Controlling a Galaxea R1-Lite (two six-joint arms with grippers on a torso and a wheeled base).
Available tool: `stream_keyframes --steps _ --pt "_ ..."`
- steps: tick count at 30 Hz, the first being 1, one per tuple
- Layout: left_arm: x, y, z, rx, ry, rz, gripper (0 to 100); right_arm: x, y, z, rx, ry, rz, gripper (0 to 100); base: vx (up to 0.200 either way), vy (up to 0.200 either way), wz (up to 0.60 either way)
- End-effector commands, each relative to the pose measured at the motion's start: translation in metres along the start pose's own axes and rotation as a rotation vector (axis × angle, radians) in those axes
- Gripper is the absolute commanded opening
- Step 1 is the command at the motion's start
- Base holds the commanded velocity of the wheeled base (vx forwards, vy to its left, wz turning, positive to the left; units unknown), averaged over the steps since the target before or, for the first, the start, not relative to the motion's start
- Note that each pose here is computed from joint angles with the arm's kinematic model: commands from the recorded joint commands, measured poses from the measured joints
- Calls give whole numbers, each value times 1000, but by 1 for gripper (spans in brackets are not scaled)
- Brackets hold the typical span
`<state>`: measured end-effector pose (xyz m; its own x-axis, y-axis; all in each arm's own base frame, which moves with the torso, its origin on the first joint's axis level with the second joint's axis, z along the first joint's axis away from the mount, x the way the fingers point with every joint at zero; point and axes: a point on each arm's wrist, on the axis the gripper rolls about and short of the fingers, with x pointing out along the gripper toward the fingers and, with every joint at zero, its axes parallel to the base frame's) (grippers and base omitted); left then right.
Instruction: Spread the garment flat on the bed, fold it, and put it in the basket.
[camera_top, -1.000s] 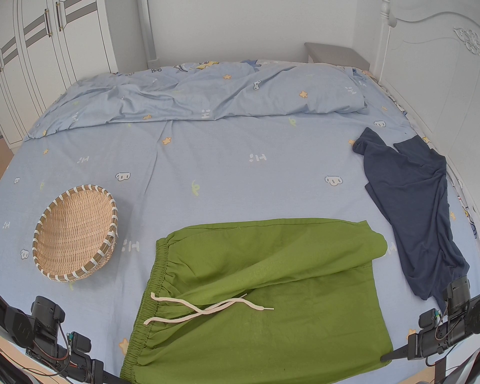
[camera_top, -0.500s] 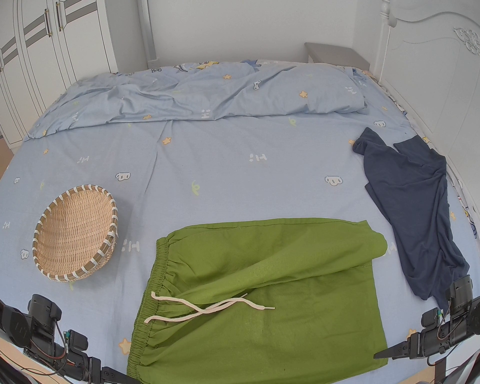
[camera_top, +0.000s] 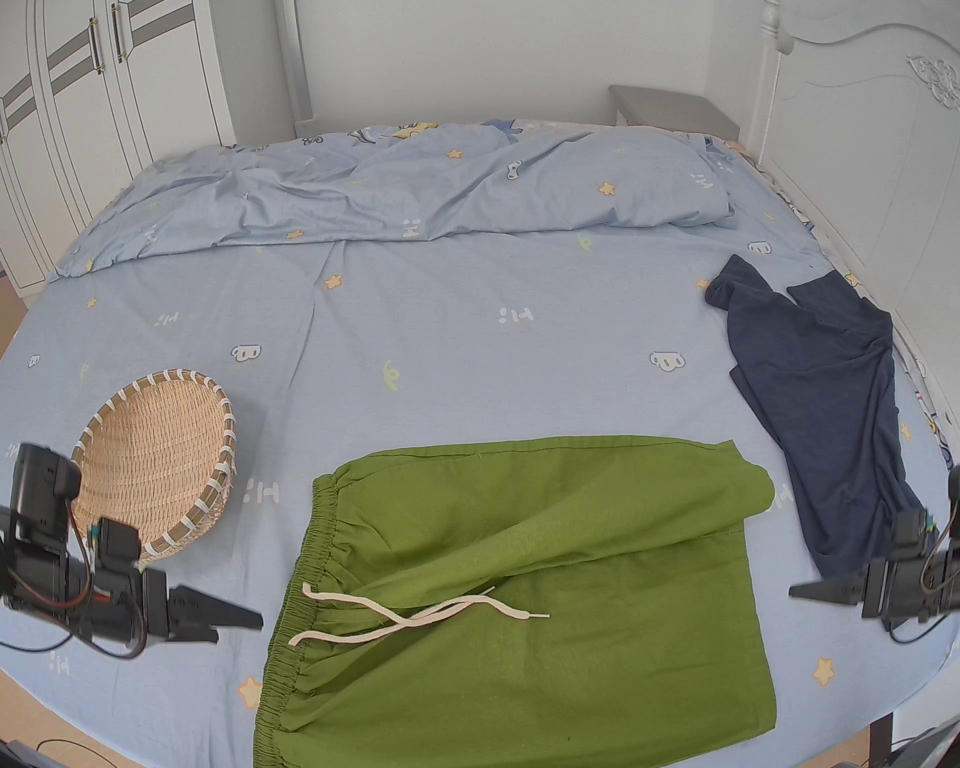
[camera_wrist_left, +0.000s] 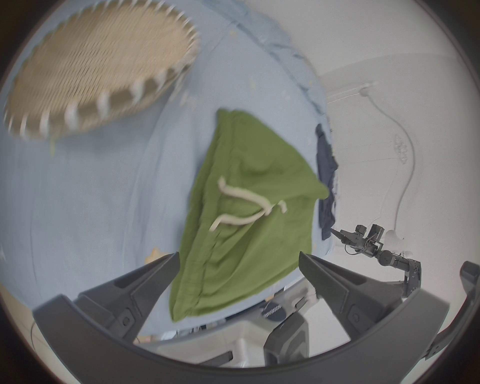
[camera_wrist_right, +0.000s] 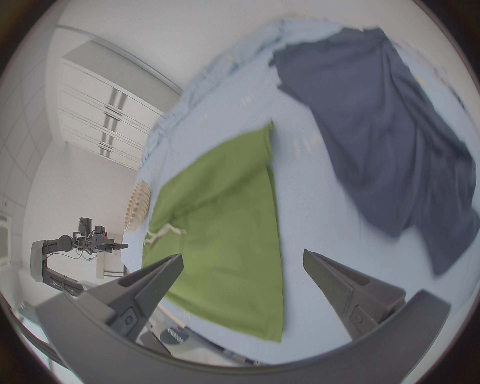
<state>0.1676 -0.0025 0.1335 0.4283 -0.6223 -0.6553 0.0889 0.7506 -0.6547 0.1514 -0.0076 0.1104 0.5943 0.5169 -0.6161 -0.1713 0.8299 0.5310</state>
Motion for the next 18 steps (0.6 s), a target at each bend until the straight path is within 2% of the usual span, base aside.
stream_keyframes --steps 1,2,6,11,14,15,17,18 --pt "11 -48 71 81 -89 -114 100 -29 30 89 -148 -223 20 100 0 0 0" --pt "26 -45 93 70 -109 -119 100 -26 30 114 -161 -243 23 100 0 0 0" --pt "56 -31 124 41 -108 -114 100 -18 28 149 -158 -251 29 100 0 0 0" --pt "86 -21 156 44 -103 -114 100 -18 33 165 -125 -283 56 100 0 0 0" --pt "97 -17 172 45 -117 -100 100 -14 32 166 -124 -274 59 100 0 0 0" --pt "105 -16 183 53 -144 -73 100 -12 36 166 -134 -267 71 100 0 0 0" --pt "109 -14 188 52 -151 -58 100 -9 39 166 -141 -262 75 100 0 0 0" --pt "120 -5 192 39 -146 -34 100 -3 39 164 -140 -244 77 100 0 0 0"
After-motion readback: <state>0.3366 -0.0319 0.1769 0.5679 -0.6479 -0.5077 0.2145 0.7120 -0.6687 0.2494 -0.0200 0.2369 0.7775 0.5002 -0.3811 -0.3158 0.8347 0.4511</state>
